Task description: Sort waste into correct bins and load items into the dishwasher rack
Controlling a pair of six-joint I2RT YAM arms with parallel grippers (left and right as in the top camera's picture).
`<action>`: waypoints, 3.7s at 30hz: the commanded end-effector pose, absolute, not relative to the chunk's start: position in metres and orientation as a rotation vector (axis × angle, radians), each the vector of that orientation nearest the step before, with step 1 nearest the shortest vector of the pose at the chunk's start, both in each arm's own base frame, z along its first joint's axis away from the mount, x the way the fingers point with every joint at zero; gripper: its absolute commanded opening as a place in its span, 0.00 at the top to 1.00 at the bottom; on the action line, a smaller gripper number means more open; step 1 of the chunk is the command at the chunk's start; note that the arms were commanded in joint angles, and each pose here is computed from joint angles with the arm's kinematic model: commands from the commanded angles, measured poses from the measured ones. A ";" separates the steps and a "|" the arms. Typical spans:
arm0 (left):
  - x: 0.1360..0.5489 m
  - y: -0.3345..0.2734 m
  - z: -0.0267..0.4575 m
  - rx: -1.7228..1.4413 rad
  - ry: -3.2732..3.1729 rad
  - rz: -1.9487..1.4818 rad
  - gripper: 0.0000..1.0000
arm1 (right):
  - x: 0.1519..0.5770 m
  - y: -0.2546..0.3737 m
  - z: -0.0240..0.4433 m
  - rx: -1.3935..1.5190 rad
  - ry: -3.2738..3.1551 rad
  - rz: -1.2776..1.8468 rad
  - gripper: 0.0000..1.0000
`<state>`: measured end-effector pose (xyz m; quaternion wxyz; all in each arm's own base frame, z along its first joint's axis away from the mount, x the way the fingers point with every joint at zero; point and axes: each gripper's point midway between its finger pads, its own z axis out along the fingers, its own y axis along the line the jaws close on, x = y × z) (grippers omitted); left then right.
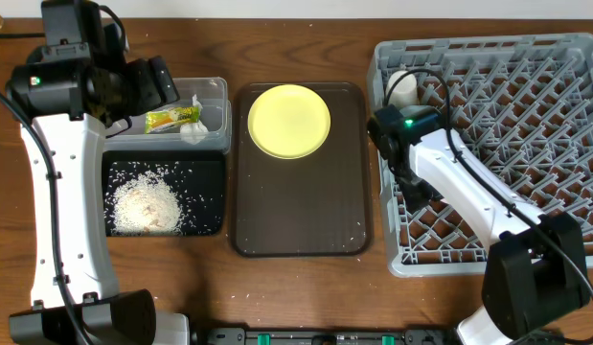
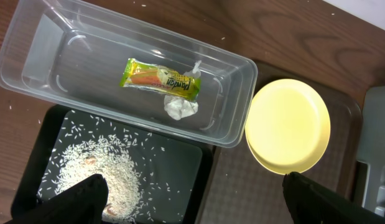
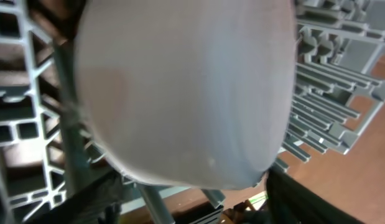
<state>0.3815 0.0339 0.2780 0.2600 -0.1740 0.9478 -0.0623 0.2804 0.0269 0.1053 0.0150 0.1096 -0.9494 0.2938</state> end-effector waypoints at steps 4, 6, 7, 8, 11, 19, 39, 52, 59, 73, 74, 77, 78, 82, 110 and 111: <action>0.382 0.038 0.283 -0.494 2.552 -0.156 0.07 | 0.287 0.020 0.105 0.281 -2.982 0.941 0.37; 0.382 0.038 0.283 -0.494 2.552 -0.156 0.07 | 0.288 0.021 0.104 0.279 -2.988 0.940 0.42; 0.382 0.038 0.283 -0.494 2.552 -0.156 0.07 | 0.288 0.021 0.104 0.278 -2.990 0.940 0.45; 0.382 0.038 0.283 -0.494 2.552 -0.156 0.07 | 0.289 0.021 0.104 0.277 -2.994 0.939 0.49; 0.382 0.038 0.283 -0.494 2.552 -0.156 0.07 | 0.289 0.021 0.104 0.276 -2.996 0.941 0.54; 0.382 0.038 0.283 -0.494 2.552 -0.156 0.07 | 0.291 0.018 0.107 0.215 -3.009 0.988 0.58; 0.382 0.038 0.283 -0.494 2.552 -0.156 0.07 | 0.317 0.095 0.160 0.365 -3.315 0.501 0.38; 0.382 0.038 0.283 -0.494 2.552 -0.156 0.07 | 0.425 0.253 0.221 0.610 -3.810 -0.658 0.47; 0.382 0.038 0.283 -0.494 2.552 -0.156 0.07 | 0.433 0.308 0.131 0.747 -3.687 -0.614 0.60; 0.382 0.038 0.283 -0.494 2.552 -0.156 0.07 | 0.407 0.318 0.025 0.785 -3.485 -0.401 0.69; 0.382 0.038 0.283 -0.494 2.552 -0.156 0.07 | 0.404 0.316 0.023 0.782 -3.471 -0.387 0.70; 0.382 0.038 0.283 -0.494 2.552 -0.156 0.07 | 0.391 0.310 0.017 0.770 -3.415 -0.353 0.72; 0.382 0.038 0.283 -0.494 2.552 -0.156 0.07 | 0.385 0.308 0.014 0.767 -3.385 -0.341 0.72; 0.382 0.038 0.283 -0.494 2.552 -0.156 0.07 | 0.364 0.298 0.006 0.753 -3.287 -0.307 0.72; 0.382 0.038 0.283 -0.494 2.552 -0.156 0.07 | 0.444 0.225 0.058 0.557 -3.544 0.019 0.57; 0.382 0.038 0.283 -0.494 2.552 -0.156 0.07 | 0.443 0.229 0.051 0.560 -3.524 -0.044 0.57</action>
